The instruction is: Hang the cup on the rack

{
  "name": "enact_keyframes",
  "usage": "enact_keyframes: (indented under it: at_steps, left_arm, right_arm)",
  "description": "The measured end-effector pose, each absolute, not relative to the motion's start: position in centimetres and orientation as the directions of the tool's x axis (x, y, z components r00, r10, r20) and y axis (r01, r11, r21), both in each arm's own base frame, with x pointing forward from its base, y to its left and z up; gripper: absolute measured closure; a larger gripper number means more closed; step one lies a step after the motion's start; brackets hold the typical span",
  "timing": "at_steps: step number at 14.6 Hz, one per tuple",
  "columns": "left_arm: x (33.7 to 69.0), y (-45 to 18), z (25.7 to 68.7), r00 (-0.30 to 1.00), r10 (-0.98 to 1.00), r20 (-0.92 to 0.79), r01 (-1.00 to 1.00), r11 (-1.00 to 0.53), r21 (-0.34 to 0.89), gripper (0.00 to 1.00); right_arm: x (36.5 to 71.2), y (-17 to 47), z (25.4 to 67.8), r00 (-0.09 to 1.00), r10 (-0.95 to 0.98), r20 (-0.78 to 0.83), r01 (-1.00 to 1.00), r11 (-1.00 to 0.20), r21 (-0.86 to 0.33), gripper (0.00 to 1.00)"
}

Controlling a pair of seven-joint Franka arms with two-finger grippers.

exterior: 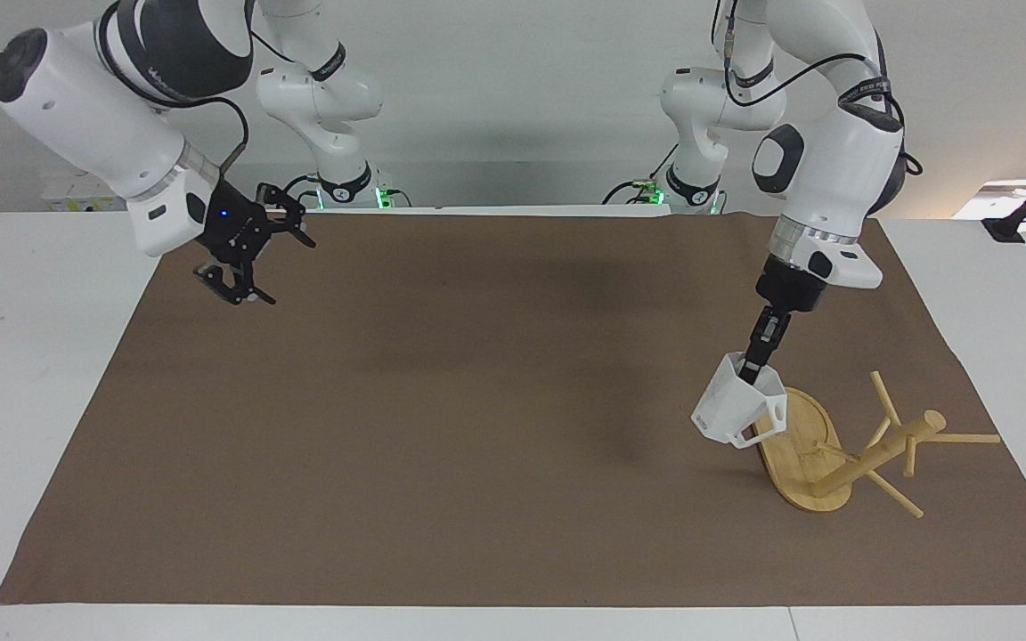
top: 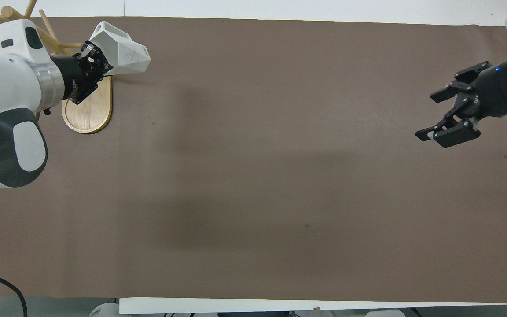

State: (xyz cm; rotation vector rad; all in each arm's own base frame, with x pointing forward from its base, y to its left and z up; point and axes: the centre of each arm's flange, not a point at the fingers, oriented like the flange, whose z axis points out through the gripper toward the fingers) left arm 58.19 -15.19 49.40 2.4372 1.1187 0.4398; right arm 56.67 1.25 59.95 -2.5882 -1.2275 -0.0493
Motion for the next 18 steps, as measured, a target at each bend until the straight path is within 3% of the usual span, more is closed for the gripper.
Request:
enact_keyframes:
  at_steps: [4,7,11,18]
  left_arm:
    - [58.0,-13.7,46.6,0.617,0.775,0.135,0.635,-0.592,0.495,0.96]
    - [58.3,-12.4,45.0,0.678,0.712,0.183,0.583,-0.673,0.456,0.96]
    - [58.8,-10.5,44.6,0.681,0.704,0.199,0.579,-0.685,0.442,0.96]
    - [59.4,-7.9,43.8,0.658,0.724,0.205,0.602,-0.67,0.434,0.96]
  right_arm:
    - [55.6,-0.4,62.3,0.846,0.532,-0.037,0.518,-0.836,-0.178,0.0]
    - [54.8,-0.8,63.9,0.928,0.34,-0.153,0.341,-0.94,-0.025,0.0]
    - [54.6,0.3,64.2,0.964,0.203,-0.174,0.213,-0.976,0.038,0.0]
    - [54.3,-0.3,63.8,0.964,0.168,-0.208,0.179,-0.983,0.036,0.0]
